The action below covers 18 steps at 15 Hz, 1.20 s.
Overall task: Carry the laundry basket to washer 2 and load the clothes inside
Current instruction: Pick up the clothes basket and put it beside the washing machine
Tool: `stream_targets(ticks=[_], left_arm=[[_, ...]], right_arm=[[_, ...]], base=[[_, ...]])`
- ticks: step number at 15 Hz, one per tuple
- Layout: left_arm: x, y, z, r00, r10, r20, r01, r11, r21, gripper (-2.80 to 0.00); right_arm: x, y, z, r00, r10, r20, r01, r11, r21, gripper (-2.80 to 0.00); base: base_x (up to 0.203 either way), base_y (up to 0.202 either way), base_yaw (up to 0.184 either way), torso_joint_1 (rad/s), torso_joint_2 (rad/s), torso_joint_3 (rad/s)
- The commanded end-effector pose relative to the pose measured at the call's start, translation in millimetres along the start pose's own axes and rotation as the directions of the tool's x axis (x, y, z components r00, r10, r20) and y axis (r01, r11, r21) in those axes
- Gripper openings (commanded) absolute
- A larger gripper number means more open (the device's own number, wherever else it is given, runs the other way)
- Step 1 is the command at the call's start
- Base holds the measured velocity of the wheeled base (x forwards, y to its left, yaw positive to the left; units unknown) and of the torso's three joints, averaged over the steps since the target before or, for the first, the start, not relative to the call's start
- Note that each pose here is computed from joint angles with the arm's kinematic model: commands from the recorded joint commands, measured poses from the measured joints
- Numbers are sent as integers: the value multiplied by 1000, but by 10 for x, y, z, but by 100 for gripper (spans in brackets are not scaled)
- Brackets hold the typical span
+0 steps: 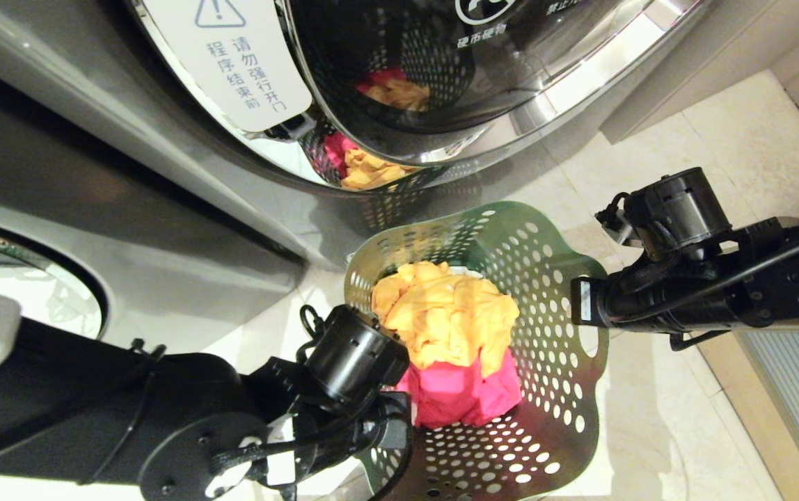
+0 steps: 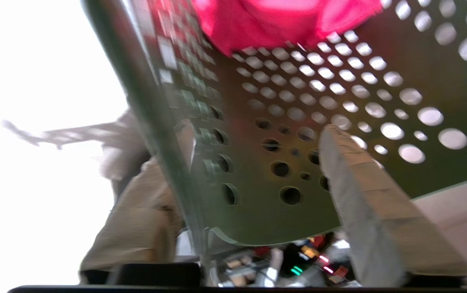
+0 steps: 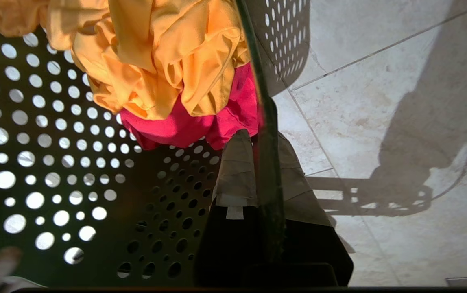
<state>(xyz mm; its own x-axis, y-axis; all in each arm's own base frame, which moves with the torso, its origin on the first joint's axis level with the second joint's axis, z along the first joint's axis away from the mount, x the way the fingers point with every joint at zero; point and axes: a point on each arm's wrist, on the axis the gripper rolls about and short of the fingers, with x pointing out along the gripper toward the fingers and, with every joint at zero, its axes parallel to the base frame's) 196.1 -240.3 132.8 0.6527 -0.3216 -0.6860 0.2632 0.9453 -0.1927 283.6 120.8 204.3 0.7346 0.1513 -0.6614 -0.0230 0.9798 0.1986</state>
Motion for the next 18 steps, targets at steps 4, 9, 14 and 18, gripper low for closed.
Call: stream_targets(ticks=[4,9,14,18], left_arm=[[-322,320,39,993,100,59,-99,995,-8,0],[-507,617,-9,981,174,87,-175,985,1,0],[-655,771,-128,978,190,88,-190,982,-7,0],[-599,784,-186,977,203,59,-204,979,13,0]], right_arm=[[175,-2,-89,998,-21,-53,17,997,-69,-280],[254,40,-18,999,-16,-38,8,982,-188,-280],[386,75,174,997,-51,57,66,956,-286,-280],[339,78,200,996,-48,71,66,957,-283,-280]], base=[[0,0,0,0,0,0],[0,0,0,0,0,0],[0,0,0,0,0,0],[0,0,0,0,0,0]])
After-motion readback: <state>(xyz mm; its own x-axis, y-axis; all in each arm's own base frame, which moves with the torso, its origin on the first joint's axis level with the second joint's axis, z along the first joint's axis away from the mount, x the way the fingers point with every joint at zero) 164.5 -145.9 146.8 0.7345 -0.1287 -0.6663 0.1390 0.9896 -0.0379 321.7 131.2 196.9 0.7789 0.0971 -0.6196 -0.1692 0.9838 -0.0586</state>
